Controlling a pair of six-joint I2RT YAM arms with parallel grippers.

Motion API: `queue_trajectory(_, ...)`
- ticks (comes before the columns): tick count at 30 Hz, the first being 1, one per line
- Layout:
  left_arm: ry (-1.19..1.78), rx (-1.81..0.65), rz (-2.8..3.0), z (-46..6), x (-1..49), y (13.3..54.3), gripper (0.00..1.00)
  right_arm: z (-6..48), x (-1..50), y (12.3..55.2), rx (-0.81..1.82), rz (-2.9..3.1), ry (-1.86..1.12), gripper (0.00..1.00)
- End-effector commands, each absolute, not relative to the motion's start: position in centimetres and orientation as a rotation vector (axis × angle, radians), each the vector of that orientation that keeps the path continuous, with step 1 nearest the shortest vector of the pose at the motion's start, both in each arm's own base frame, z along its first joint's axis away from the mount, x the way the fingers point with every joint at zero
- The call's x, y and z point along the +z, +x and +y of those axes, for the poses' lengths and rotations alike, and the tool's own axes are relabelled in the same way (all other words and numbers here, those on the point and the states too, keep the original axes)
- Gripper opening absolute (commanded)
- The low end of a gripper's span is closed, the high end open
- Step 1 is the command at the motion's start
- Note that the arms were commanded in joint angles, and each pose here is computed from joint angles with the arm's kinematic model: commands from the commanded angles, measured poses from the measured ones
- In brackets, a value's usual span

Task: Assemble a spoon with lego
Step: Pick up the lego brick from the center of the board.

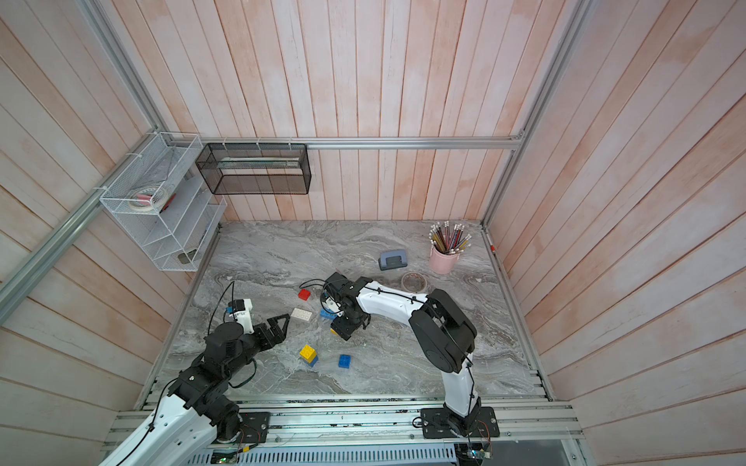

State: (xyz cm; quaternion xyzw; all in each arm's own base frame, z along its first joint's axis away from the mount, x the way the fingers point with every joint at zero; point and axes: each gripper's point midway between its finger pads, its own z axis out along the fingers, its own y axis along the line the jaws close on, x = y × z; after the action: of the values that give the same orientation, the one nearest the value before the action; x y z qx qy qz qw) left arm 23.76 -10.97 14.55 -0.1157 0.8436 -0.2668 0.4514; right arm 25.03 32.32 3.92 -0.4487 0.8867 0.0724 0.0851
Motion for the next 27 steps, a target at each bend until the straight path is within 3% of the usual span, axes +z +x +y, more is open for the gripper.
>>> queue_trajectory(1,-0.306,-0.635,2.080,-10.7,14.9,23.6,1.00,33.4,4.0,25.5,0.262,2.588,-1.384,0.70)
queue_trajectory(15,-0.274,-0.651,2.086,-11.0,15.5,22.3,1.00,33.6,2.1,25.3,0.195,2.577,-1.406,0.53)
queue_trajectory(23,-0.273,-0.668,2.112,-11.0,15.6,21.4,1.00,34.3,2.9,25.1,0.115,2.535,-1.424,0.22)
queue_trajectory(27,-0.287,-0.674,2.104,-10.8,16.0,21.2,1.00,34.9,6.7,25.1,0.114,2.486,-1.366,0.13)
